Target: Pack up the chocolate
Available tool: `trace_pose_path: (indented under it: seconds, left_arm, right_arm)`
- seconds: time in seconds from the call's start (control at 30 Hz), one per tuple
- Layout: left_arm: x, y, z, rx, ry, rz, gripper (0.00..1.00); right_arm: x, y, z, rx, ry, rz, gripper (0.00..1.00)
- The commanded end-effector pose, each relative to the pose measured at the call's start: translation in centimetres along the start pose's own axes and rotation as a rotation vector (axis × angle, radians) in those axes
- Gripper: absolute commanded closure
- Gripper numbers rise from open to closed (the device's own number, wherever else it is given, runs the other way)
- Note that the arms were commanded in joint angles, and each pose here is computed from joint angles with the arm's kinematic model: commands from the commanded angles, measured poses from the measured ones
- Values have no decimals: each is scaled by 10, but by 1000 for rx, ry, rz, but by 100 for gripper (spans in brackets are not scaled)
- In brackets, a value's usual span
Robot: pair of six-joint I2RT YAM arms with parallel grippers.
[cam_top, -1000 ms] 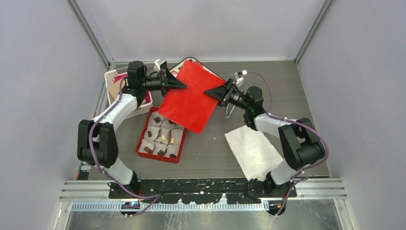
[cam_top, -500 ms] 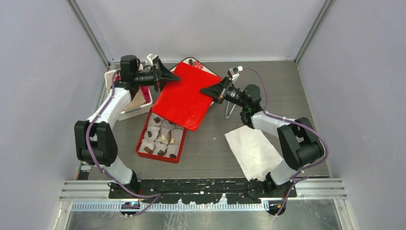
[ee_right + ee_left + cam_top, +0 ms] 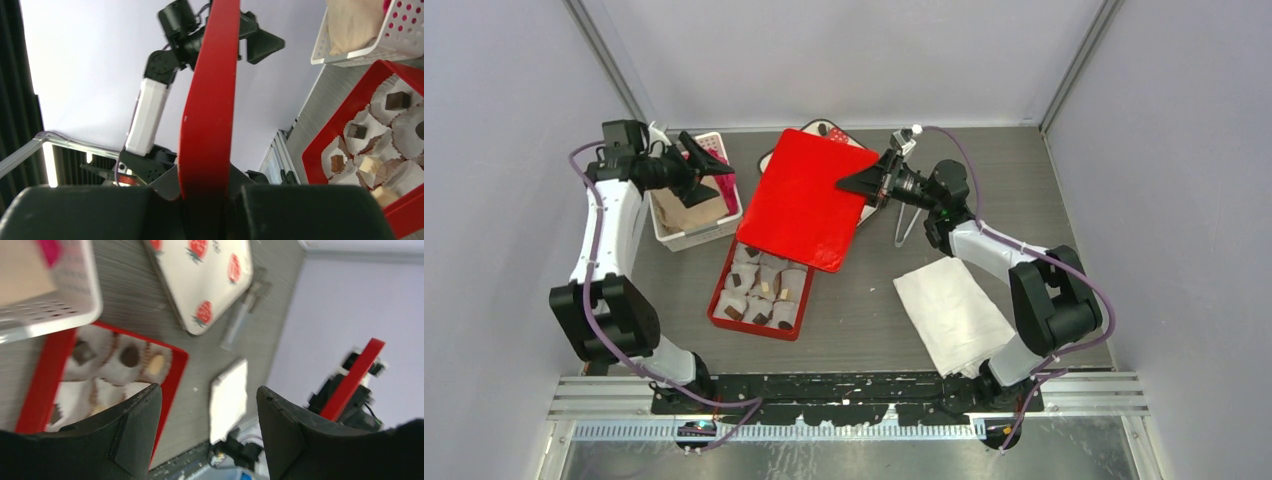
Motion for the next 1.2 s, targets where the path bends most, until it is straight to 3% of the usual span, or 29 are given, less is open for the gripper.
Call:
trace_pose_path:
  seconds: [0.0,0.3,0.5,0.7,0.93,1.17]
  left_arm:
    - [37,-15,-10,-65,271,-146,30]
    - [57,-52,7,-165,465,-140,28]
    - [49,-69,23,-181,469,-101,26]
    - [46,-80,35,-174,489,-26,18]
    - [35,-92,47,-127,442,26,19]
    - [24,-101,59,-111,429,86,22]
  right_arm:
    - [-14,-14,15,57,2,71,99]
    - [-64,-33,-32,-14,-80,189,99]
    - [-87,-41,-67,-94,-122,248,99]
    - [-91,-46,-105,-42,-232,152,99]
    - [-88,-49,-133,-77,-249,68,99]
    - [-92,-57,-145,-85,-252,70,99]
Point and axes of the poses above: each gripper's point midway between its finger pads, its own x axis back along the fingers, its own z axis along the line the jaws close on, y = z × x, the point moved 10 cm from there along x, back along the fingers, and after that the axes turned 15 degrees about -x, right-handed, at the moved point
